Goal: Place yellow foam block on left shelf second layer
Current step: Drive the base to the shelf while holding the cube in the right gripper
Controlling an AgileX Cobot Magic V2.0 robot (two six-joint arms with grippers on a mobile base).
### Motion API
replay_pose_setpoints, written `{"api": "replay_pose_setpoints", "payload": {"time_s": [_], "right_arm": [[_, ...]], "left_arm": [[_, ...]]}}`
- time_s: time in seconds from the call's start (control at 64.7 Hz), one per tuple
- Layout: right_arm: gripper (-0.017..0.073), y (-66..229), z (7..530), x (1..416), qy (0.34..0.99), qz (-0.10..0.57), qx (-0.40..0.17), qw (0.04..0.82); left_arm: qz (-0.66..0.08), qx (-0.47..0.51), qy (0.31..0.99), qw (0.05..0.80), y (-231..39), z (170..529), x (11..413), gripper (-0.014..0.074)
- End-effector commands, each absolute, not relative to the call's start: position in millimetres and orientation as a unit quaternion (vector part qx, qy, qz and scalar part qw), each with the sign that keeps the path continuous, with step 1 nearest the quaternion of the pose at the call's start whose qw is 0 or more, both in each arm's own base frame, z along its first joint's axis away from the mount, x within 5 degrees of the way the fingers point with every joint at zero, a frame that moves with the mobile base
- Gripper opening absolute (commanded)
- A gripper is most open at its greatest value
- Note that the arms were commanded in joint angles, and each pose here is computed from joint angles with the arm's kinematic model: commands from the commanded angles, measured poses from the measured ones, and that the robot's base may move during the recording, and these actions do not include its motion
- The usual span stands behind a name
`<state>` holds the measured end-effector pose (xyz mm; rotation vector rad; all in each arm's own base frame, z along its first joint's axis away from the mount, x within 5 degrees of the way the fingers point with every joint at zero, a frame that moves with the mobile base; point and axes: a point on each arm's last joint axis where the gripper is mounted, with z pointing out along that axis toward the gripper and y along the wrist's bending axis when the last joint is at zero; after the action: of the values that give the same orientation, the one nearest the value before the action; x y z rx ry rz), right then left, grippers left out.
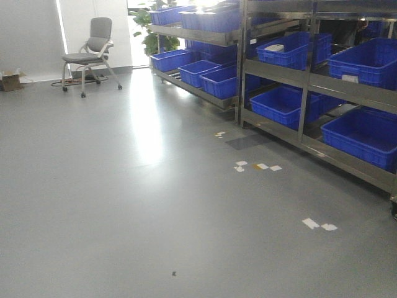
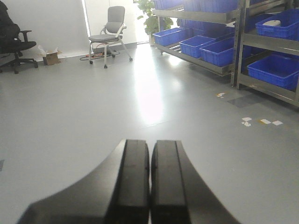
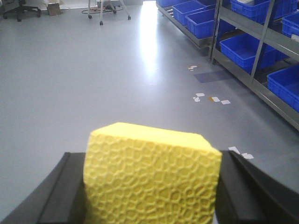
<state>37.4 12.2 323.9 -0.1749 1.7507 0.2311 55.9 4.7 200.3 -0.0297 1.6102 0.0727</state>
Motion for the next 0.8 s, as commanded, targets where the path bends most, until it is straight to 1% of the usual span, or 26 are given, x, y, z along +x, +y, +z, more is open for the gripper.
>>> {"api": "replay_pose_setpoints", "payload": {"time_s": [0.0, 0.788], "right_arm": [[0.0277, 12.1, 339.1, 39.8, 0.735, 0.101, -0.075, 0.667], [0.0277, 12.1, 339.1, 39.8, 0.735, 0.101, -0.075, 0.667]], "left_arm": [[0.026, -0.008, 0.695, 0.718, 3.1, 200.0, 56.0, 0.0136], [0.026, -0.008, 0.695, 0.718, 3.1, 200.0, 56.0, 0.0136]]}}
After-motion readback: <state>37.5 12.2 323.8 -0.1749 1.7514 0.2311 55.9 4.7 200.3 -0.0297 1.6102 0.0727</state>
